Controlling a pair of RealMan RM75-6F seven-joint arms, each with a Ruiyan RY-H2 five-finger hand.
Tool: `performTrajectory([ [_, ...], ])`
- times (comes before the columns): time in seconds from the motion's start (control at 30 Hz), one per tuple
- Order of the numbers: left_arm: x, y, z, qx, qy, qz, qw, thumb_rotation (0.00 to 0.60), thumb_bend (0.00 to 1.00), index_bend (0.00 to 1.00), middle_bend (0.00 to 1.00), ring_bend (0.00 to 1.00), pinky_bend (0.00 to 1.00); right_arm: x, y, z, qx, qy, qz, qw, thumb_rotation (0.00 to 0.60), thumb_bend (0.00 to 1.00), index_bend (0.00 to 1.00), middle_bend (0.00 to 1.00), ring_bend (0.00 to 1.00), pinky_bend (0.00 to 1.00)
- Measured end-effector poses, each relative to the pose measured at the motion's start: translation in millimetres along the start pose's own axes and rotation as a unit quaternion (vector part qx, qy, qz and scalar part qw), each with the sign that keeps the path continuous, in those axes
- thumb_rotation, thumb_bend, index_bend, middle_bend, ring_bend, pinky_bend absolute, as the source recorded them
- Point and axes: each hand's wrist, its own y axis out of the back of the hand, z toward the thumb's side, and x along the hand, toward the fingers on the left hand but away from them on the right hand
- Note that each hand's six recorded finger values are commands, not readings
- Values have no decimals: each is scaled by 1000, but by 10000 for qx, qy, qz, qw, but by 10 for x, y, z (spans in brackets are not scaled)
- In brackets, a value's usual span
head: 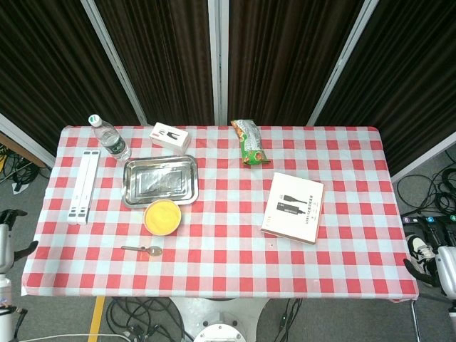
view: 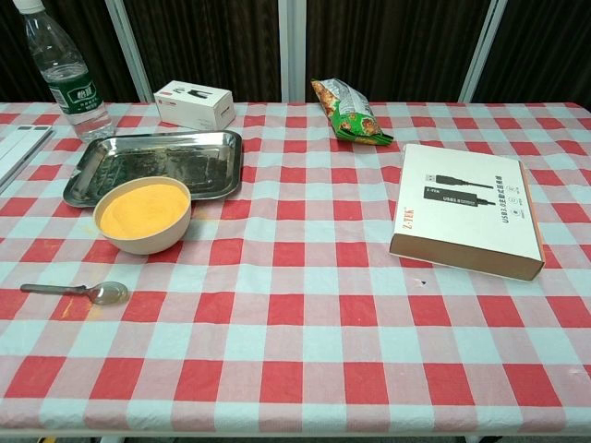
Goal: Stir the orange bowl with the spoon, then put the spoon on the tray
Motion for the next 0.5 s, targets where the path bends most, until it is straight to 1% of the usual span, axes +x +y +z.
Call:
performTrajectory([
  [0.07, -109, 63, -32, 22, -85, 140, 9999, 600, 124, 410, 426, 300, 344, 24, -20, 16, -13, 16, 9, 10000, 600, 169, 85, 215, 0, 131],
  [0.13, -198, 84, -27, 30, -169, 159, 9997, 600, 126, 409, 426, 300, 344, 43, -25, 34, -27, 43, -14, 10000, 600, 169, 86, 216, 0, 131],
  [0.3, -354, 64, 61, -67, -337, -45, 9994, 600, 126, 407, 426, 300, 344, 87, 3, 67, -9, 126, -114, 9999, 600, 168, 85, 216, 0, 131],
  [0.37, -372, 46, 82, -58, -374, -123, 9992, 600, 126, 407, 426, 301, 344, 104, 6, 61, 3, 124, -121, 9998, 600, 168, 86, 216, 0, 132],
  [0.5, -355, 40, 114, -57, -408, -149, 9990, 600, 127, 407, 426, 300, 344, 119, 16, 46, 6, 111, -131, 9999, 600, 167, 85, 216, 0, 131],
])
